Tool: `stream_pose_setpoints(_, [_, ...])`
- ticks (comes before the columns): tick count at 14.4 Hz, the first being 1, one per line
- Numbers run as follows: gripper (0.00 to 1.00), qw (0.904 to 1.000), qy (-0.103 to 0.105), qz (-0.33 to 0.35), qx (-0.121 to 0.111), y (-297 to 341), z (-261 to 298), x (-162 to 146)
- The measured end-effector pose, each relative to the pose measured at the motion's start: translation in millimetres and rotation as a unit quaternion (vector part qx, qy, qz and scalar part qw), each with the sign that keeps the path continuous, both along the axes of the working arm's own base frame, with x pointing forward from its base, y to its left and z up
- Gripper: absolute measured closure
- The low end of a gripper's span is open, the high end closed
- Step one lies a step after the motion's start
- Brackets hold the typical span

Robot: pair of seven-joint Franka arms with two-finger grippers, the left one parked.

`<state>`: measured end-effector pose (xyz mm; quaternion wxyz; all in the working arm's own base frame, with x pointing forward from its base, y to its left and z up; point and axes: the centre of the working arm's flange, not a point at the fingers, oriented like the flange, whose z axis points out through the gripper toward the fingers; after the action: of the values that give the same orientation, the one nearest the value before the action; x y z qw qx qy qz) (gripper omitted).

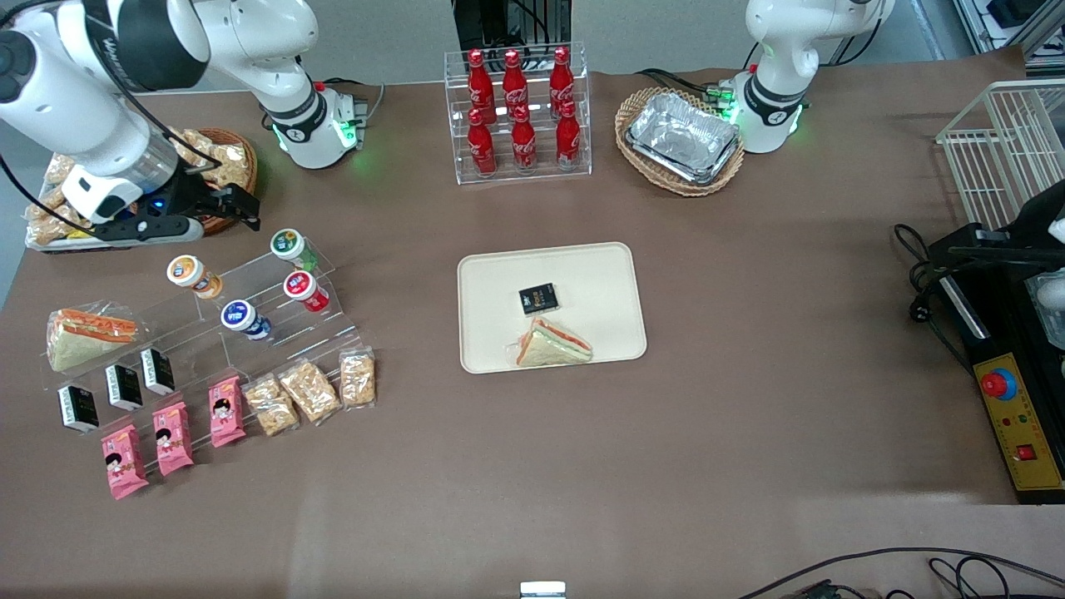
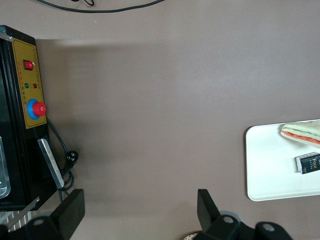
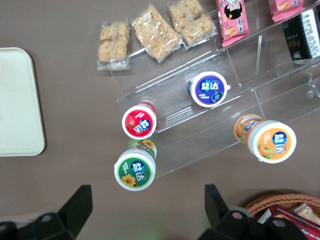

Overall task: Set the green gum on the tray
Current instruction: 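Lower the open right gripper around the green-label yogurt bottle and close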

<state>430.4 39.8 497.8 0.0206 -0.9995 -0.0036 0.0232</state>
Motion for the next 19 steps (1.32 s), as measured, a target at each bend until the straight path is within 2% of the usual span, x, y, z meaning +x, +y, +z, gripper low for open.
stream_pose_setpoints(6, [0.00, 0.9997, 0.003, -0.024, -0.002, 4, -37, -11])
stream_pose_setpoints(19, [0.00, 0.9986, -0.030, -0.044, 0.001, 28, -101, -30])
